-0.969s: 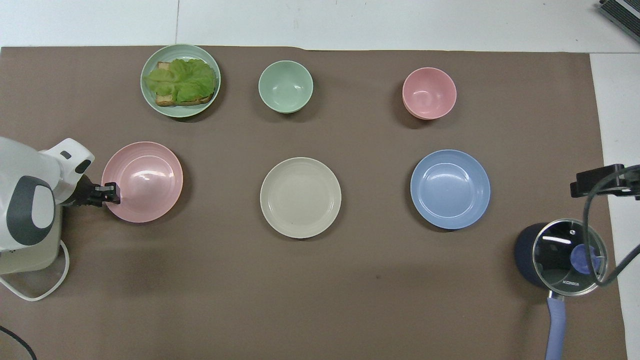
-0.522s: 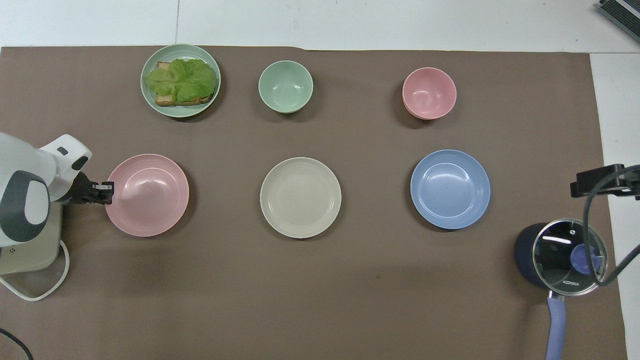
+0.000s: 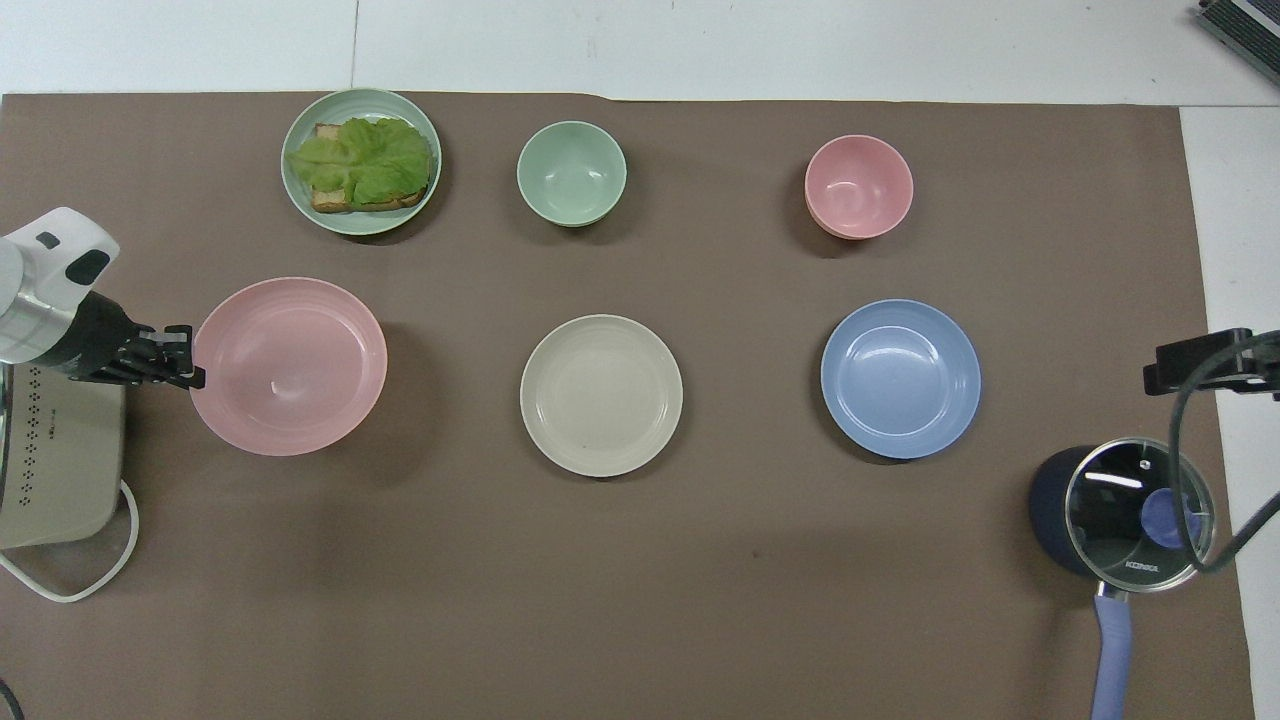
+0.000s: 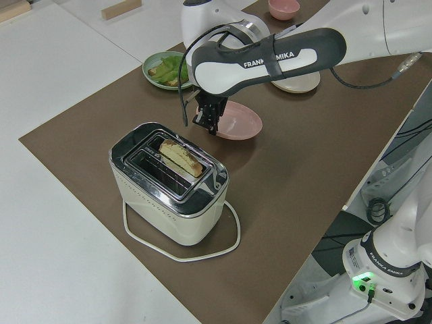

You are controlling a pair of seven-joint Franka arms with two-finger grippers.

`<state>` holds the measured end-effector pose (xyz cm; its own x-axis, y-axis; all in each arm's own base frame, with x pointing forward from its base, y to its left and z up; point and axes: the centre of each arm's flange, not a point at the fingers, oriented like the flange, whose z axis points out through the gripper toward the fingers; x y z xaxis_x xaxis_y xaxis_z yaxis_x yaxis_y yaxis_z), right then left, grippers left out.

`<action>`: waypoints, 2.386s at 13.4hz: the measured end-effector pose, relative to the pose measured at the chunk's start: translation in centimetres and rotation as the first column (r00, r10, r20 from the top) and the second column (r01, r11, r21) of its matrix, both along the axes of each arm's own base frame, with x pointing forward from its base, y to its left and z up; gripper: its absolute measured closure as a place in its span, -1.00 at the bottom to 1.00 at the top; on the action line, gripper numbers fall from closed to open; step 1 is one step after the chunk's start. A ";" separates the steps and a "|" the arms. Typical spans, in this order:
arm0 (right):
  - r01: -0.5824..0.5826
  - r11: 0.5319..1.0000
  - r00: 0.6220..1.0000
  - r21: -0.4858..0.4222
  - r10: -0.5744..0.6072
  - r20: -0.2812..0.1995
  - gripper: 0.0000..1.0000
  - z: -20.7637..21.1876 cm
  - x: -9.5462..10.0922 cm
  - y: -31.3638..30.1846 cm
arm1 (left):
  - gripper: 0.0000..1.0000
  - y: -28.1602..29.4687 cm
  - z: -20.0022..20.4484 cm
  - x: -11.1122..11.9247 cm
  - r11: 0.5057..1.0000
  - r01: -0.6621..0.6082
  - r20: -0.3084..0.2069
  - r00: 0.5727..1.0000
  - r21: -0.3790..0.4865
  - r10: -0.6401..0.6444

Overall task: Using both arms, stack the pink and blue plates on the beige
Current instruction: 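Carry the pink plate onto the beige plate with the left gripper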

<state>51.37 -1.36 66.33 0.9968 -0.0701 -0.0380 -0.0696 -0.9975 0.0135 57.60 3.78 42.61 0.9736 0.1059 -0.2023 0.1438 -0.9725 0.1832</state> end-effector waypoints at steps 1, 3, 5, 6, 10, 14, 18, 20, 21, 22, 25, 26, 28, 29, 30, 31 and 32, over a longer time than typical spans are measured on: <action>0.000 1.000 1.000 0.000 0.000 0.000 -1.00 0.0 0.0 0.0 | 0.89 -0.5 0.0 0.0 1.000 -0.009 -0.004 1.000 -0.030 0.009; 0.000 1.000 1.000 0.000 0.000 0.000 -1.00 0.0 0.0 0.0 | 0.89 -2.6 -0.1 0.0 0.999 -0.003 -0.013 1.000 -0.053 0.003; 0.000 1.000 1.000 0.000 0.000 0.000 -1.00 0.0 0.0 0.0 | 0.89 -6.2 -0.1 0.0 0.999 -0.005 -0.028 1.000 -0.052 0.003; 0.000 1.000 1.000 0.000 0.000 0.000 -1.00 0.0 0.0 0.0 | 0.89 -8.0 -0.1 -0.1 0.998 -0.007 -0.036 0.999 -0.055 0.005; 0.000 1.000 1.000 0.000 0.000 0.000 -1.00 0.0 0.0 0.0 | 0.89 -12.4 0.0 -0.5 0.998 -0.020 -0.053 0.998 -0.060 0.016; 0.000 1.000 1.000 0.000 0.000 0.000 -1.00 0.0 0.0 0.0 | 0.89 -19.5 0.0 -1.3 0.996 -0.048 -0.020 0.999 -0.068 0.047; 0.000 1.000 1.000 0.000 0.000 0.000 -1.00 0.0 0.0 0.0 | 0.89 -26.2 -0.9 -3.7 0.995 -0.078 0.004 0.997 -0.069 0.078; 0.000 1.000 1.000 0.000 0.000 0.000 -1.00 0.0 0.0 0.0 | 0.89 -27.8 -2.2 -4.6 0.994 -0.091 0.018 0.996 -0.064 0.093; 0.000 1.000 1.000 0.000 0.000 0.000 -1.00 0.0 0.0 0.0 | 0.89 -28.3 -2.9 -5.1 0.993 -0.094 0.020 0.995 -0.067 0.096; 0.000 1.000 1.000 0.000 0.000 0.000 -1.00 0.0 0.0 0.0 | 0.89 -28.9 -3.7 -5.5 0.993 -0.097 0.022 0.995 -0.073 0.099; 0.000 1.000 1.000 0.000 0.000 0.000 -1.00 0.0 0.0 0.0 | 0.89 -29.7 -6.0 -6.7 0.992 -0.102 0.035 0.994 -0.073 0.105; 0.000 1.000 1.000 0.000 0.000 0.000 -1.00 0.0 0.0 0.0 | 0.89 -29.9 -6.6 -7.0 0.992 -0.101 0.040 0.994 -0.071 0.104; 0.000 1.000 1.000 0.000 0.000 0.000 -1.00 0.0 0.0 0.0 | 0.89 -30.2 -7.0 -7.2 0.993 -0.099 0.042 0.994 -0.070 0.102; 0.000 1.000 1.000 0.000 0.000 0.000 -1.00 0.0 0.0 0.0 | 0.88 -30.3 -6.9 -7.2 0.993 -0.098 0.044 0.994 -0.071 0.101; 0.000 1.000 1.000 0.000 0.000 0.000 -1.00 0.0 0.0 0.0 | 0.68 -30.4 -6.9 -7.3 0.993 -0.096 0.048 0.994 -0.072 0.100; 0.000 1.000 1.000 0.000 0.000 0.000 -1.00 0.0 0.0 0.0 | 0.49 -30.4 -6.9 -7.2 0.993 -0.096 0.051 0.994 -0.073 0.100; 0.000 1.000 1.000 0.000 0.000 0.000 -1.00 0.0 0.0 0.0 | 0.29 -30.4 -6.9 -7.2 0.993 -0.097 0.052 0.994 -0.074 0.101</action>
<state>51.37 -1.35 66.34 0.9968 -0.0700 -0.0378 -0.0695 -0.9975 0.0135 50.39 -26.66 35.76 0.9690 0.1896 -0.1584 0.2263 -0.9383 0.2616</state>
